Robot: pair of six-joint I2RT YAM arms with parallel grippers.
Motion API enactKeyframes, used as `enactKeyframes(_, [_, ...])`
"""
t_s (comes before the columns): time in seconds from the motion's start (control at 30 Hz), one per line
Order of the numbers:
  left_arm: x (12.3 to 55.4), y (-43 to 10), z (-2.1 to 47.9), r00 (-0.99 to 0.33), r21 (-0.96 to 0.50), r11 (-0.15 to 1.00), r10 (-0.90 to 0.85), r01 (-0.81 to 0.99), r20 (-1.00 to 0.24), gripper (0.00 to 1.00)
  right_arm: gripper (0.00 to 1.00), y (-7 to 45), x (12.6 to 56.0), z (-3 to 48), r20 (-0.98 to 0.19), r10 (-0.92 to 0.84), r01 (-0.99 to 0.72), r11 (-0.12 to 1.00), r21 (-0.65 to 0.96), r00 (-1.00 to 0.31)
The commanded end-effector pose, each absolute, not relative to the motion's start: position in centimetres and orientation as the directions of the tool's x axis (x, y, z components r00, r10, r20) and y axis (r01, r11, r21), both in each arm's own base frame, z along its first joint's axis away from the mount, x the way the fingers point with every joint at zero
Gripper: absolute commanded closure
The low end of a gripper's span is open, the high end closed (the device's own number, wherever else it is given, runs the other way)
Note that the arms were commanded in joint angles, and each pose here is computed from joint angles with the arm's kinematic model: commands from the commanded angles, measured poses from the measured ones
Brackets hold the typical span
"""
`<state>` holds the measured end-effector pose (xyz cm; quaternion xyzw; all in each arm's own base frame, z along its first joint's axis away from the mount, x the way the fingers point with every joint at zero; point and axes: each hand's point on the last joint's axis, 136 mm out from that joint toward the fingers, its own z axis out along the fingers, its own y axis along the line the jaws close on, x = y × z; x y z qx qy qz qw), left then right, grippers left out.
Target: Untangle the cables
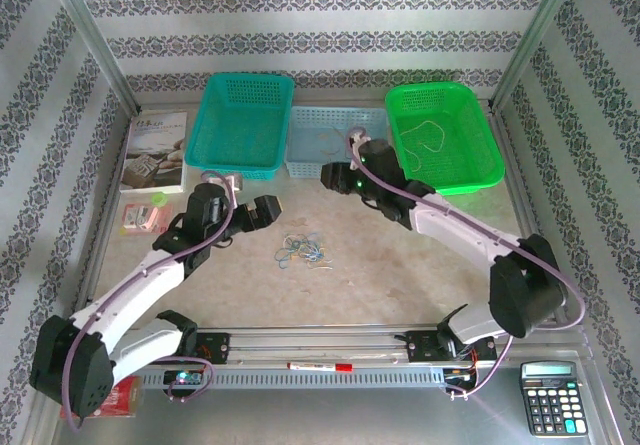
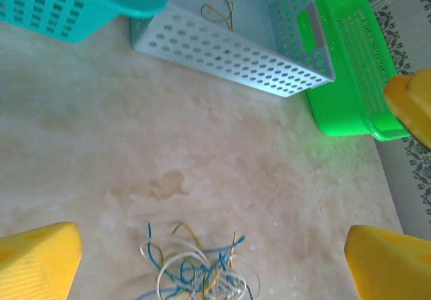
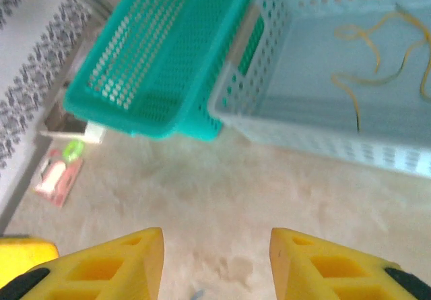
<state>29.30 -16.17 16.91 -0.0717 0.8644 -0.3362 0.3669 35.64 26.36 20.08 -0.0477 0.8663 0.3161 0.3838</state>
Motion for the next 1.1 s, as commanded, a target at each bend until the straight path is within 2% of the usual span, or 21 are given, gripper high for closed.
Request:
enactKeyframes(0.0, [27.5, -15.8, 16.4, -0.757, -0.674, 0.735, -0.399, 0.074, -0.518, 0.0, 0.54, 25.4, 34.1, 21.9, -0.725, 0.202, -0.329, 0.789, 0.519, -0.659])
enactKeyframes(0.27, [26.6, -16.3, 16.8, -0.762, -0.703, 0.703, -0.393, 0.112, -0.515, 0.0, 0.51, 24.0, 30.2, 20.4, -0.707, 0.217, -0.314, 0.781, 0.539, -0.674])
enactKeyframes(0.43, [26.3, -16.8, 16.6, -0.77, -0.703, 0.698, -0.37, 0.138, -0.519, 0.0, 0.46, 24.3, 28.0, 18.2, -0.687, 0.207, -0.307, 0.78, 0.546, -0.697])
enactKeyframes(0.67, [26.1, -17.9, 16.2, -0.763, -0.71, 0.686, -0.371, 0.158, -0.529, 0.0, 0.45, 24.8, 26.6, 14.3, -0.648, 0.189, -0.281, 0.787, 0.549, -0.738])
enactKeyframes(0.87, [26.0, -18.9, 15.3, -0.765, -0.648, 0.737, -0.3, 0.194, -0.57, 0.0, 0.45, 24.7, 26.1, 12.2, -0.619, 0.182, -0.254, 0.798, 0.547, -0.764])
enactKeyframes(1.07, [26.9, -20.3, 14.4, -0.769, -0.495, 0.824, -0.121, 0.275, -0.628, 0.0, 0.45, 22.8, 26.0, 12.0, -0.623, 0.229, -0.21, 0.809, 0.549, -0.748])
